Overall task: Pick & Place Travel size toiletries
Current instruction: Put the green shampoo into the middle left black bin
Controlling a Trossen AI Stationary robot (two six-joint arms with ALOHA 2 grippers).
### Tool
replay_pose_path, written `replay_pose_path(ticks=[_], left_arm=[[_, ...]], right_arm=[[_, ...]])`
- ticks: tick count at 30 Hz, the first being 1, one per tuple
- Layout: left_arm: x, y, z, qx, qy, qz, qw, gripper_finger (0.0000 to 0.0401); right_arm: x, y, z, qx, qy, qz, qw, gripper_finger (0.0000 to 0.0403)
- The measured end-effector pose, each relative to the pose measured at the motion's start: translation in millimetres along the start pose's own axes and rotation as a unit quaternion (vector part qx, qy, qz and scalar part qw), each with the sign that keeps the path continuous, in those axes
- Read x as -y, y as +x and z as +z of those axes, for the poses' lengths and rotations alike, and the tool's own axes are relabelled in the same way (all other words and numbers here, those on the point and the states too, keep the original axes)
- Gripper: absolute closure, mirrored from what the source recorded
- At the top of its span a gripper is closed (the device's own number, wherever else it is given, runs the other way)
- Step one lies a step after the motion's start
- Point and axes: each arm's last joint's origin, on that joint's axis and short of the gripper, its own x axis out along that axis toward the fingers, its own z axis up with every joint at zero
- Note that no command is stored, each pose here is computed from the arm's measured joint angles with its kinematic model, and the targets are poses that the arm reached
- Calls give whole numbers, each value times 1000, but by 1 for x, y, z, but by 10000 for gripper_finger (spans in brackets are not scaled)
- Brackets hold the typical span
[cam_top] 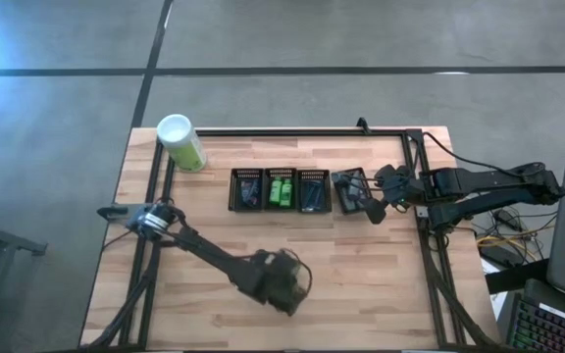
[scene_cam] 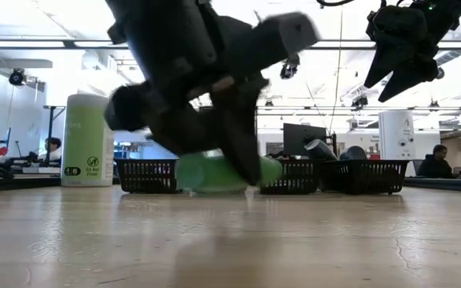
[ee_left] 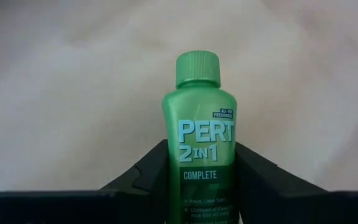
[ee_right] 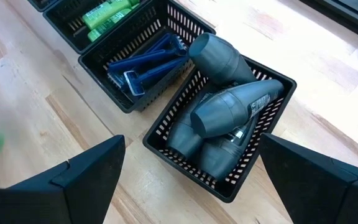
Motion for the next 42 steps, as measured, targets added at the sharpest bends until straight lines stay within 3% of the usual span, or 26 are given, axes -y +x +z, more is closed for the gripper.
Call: replay_pose_path(ticks=[5,10,14,19,28,33,36,42], left_arm=[[-19,-3,30,43,-132,53,989,261],[-43,-11,96,84,-215,45,972,261],[-75,-8,145,88,-211,64,971,261],[-116,7,188,35,-191,57,979,261],[-164,35,185,10,-245,96,965,261],[-168,44,180,38,-279,86,956,261],[-167,43,179,58,-271,102,955,255],[-166,41,180,82,-266,118,953,204]], right_arm=[[0,0,0,0,-2,0,1000,35],[0,0,0,-1,-5,0,1000,35],[0,0,0,-1,-8,-1,1000,35],[0,0,0,-3,-8,-2,1000,35],[2,0,-2,-12,-6,-9,1000,35],[2,0,-2,-13,-6,-9,1000,35],[2,0,-2,-13,-7,-9,1000,35],[2,0,-2,-13,-7,-9,1000,35]])
